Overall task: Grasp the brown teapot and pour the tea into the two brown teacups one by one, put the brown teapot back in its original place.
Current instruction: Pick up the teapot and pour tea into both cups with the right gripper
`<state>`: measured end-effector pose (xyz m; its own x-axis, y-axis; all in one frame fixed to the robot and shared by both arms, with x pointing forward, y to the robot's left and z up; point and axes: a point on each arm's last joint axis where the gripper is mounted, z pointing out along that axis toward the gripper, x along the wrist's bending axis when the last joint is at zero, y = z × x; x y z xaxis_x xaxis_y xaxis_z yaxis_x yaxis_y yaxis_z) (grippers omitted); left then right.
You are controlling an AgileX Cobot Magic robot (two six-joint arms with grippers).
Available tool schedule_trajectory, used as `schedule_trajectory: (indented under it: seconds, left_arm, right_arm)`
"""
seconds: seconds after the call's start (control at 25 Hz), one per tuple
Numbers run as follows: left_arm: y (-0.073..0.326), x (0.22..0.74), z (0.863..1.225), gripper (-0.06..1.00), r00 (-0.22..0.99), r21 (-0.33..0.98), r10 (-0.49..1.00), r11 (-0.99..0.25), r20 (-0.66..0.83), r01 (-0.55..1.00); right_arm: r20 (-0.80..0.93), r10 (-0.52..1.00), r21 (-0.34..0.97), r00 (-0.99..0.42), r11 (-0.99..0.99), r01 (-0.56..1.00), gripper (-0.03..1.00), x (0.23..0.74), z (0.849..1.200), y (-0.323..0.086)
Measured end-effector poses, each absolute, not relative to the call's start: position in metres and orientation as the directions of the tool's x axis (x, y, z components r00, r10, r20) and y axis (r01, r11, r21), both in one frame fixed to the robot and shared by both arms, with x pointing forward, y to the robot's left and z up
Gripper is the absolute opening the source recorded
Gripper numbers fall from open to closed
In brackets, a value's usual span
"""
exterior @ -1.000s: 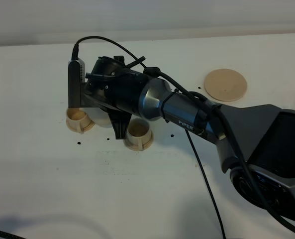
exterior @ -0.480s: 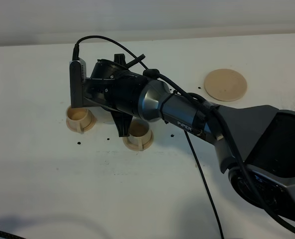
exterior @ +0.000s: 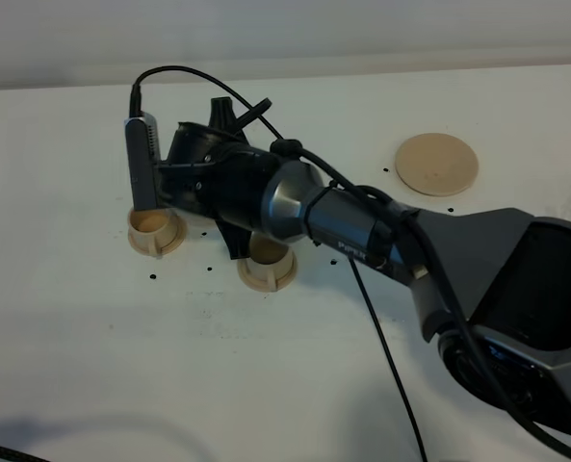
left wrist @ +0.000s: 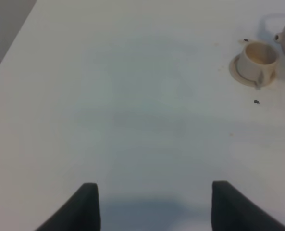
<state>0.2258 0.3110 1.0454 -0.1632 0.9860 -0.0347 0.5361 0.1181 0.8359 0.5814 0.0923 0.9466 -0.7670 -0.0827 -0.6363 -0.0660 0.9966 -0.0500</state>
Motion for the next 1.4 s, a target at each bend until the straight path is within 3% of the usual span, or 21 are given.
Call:
schedule_trajectory:
  seconds: [1.4]
  left_arm:
    - [0.311,0.226,1.045,0.48,-0.163,0.836,0.986,0.118,-0.035,0.536]
  right_arm:
    - [-0.726,-0.244,-0.190,-0.643,0.970,-0.154,0.09,0.576,0.946,0.105]
